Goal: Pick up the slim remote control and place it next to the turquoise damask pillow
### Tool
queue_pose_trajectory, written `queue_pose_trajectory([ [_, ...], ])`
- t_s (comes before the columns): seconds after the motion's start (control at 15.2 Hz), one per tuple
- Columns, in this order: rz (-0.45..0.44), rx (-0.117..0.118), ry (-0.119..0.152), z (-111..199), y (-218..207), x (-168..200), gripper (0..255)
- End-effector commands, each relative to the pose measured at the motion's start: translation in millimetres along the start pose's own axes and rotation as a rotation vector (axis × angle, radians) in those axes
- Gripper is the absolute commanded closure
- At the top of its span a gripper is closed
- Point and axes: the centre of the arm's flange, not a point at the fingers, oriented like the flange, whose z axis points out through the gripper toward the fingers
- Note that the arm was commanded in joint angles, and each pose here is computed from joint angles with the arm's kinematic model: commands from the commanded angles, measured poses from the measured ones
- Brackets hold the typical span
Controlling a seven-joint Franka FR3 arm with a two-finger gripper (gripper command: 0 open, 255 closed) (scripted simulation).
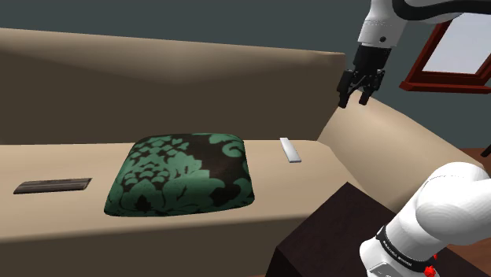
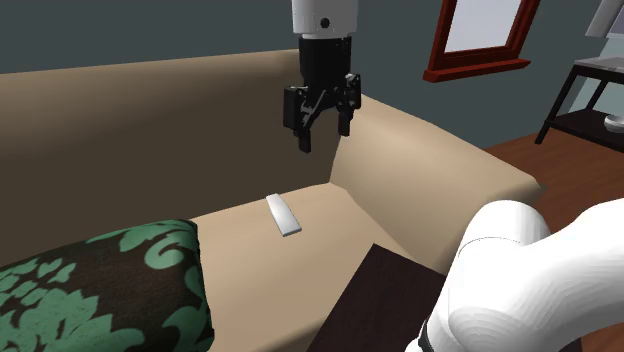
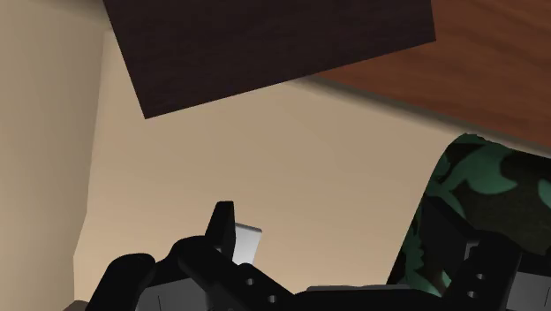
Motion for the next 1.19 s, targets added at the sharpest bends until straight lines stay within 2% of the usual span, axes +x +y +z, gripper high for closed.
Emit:
queue_pose_trajectory([
  [0.0,0.0,0.0,0.0,0.0,0.0,0.0,0],
  [1.12,0.14,-0.017,0.029,163.0,33.8,145.5,0],
])
